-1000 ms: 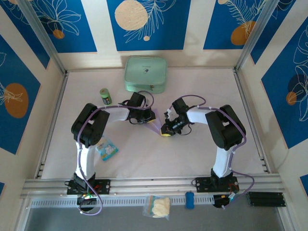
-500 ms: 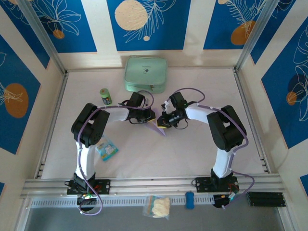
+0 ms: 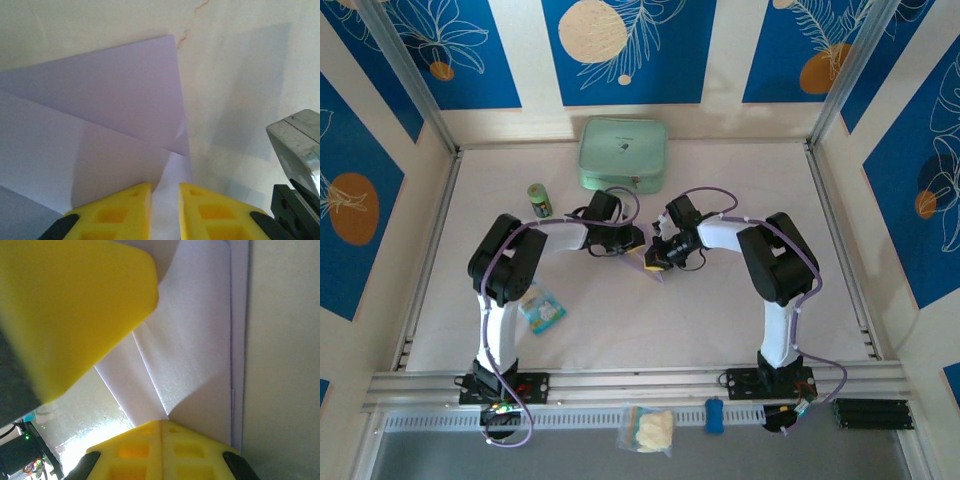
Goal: Fold a paper plane with a square sheet of paper (pick it up from the middle)
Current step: Fourth fold the wing at the center of the table.
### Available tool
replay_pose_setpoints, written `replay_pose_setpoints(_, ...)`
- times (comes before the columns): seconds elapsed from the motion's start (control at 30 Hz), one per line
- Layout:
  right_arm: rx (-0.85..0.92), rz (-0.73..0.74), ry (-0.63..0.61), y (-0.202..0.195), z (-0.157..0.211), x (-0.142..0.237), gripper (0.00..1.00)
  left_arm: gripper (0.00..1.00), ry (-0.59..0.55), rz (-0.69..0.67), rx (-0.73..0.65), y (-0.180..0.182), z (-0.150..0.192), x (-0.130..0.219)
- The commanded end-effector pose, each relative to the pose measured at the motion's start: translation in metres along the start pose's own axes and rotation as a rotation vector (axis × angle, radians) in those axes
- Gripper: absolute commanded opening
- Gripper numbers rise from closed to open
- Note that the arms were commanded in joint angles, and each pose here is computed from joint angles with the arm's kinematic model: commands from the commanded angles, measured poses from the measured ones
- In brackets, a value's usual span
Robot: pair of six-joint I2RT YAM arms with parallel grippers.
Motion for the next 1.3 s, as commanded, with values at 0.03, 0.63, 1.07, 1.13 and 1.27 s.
replay_pose_setpoints(0.03,-0.066,0.038,0.055,-0.021,0.01,-0.009,0.05,0.26,-0.06,0.002,-0.006,0.008,-0.015,0.017)
replay_pose_setpoints(0.63,-0.009,-0.079,-0.016,0.022,-0.018,0.014,0.05,0.13,0.014,-0.124,0.07,0.047,0.003,0.003)
replay_pose_setpoints(1.07,-0.026,-0.027,0.045,0.009,-0.018,-0.011,0.03,0.12,0.039,-0.171,0.071,0.053,0.007,0.002)
replay_pose_setpoints(1.13,-0.034,-0.013,0.055,0.002,-0.014,-0.013,0.03,0.12,0.043,-0.195,0.072,0.055,0.007,0.003)
replay_pose_setpoints(1.27,-0.052,0.006,0.076,-0.011,-0.006,-0.013,0.03,0.11,0.053,-0.242,0.071,0.061,0.009,0.003)
Point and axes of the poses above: each hand's point on the last joint's axis, 136 mm out from that joint toward the fingers, its own x axis back along the fingers, its own y axis along the line the jaws close on, z = x × y, the point moved 7 cm from there along x, back along the fingers, and after that the axes turned 6 degrees about -x, right-handed, at the moved point
